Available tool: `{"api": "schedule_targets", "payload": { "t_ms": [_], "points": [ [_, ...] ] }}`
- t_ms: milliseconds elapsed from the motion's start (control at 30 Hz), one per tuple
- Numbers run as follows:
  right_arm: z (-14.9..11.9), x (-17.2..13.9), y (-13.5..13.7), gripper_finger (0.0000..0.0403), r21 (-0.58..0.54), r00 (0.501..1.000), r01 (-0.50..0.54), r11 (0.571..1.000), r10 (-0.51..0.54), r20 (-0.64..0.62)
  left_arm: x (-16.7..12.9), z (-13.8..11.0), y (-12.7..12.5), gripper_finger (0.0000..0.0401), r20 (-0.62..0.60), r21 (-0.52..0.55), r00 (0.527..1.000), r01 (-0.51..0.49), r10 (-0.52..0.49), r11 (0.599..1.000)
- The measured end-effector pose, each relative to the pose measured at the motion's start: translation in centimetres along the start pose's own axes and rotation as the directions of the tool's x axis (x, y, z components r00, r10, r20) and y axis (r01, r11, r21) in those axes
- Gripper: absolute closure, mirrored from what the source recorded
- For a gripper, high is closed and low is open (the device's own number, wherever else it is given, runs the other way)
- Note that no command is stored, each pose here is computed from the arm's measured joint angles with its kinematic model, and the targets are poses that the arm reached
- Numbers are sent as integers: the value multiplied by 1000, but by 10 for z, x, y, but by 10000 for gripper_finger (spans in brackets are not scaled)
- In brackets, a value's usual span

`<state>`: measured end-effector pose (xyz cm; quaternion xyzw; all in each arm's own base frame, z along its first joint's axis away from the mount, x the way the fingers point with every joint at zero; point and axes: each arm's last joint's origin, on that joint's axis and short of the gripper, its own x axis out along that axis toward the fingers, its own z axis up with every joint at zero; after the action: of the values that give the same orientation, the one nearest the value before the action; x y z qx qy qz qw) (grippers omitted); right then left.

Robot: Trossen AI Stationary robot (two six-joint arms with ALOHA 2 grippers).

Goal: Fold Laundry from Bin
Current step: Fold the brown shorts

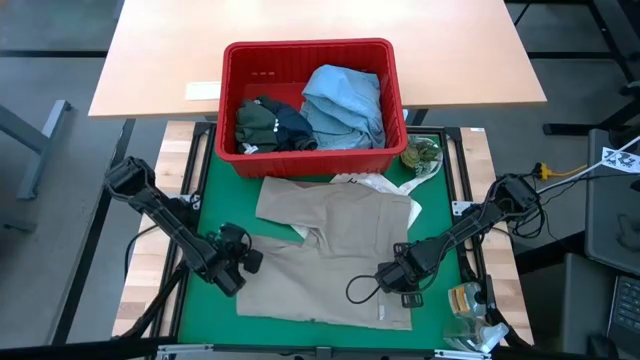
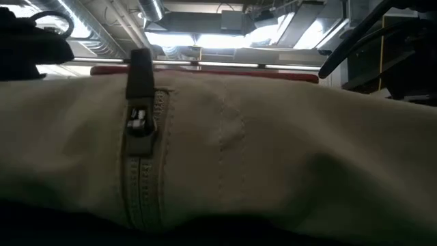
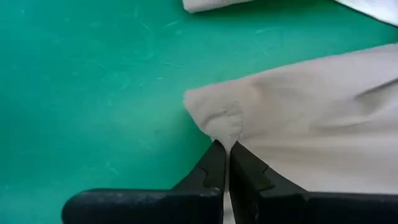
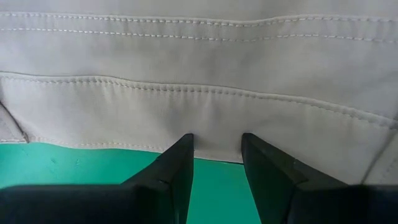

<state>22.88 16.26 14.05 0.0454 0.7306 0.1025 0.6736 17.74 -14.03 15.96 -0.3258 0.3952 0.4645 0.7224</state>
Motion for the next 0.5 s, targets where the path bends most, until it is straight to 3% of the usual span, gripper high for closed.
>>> {"api": "schedule_targets", "payload": {
  "t_ms": [233,500],
  "points": [
    [0,0,0,262,0,1000,0,1000,0,1,1,-1,5,399,-145,12,984,-108,109,994],
    [0,0,0,262,27,1000,0,1000,0,1,2,1,3,352,-129,60,987,-91,98,994]
  ]
}}
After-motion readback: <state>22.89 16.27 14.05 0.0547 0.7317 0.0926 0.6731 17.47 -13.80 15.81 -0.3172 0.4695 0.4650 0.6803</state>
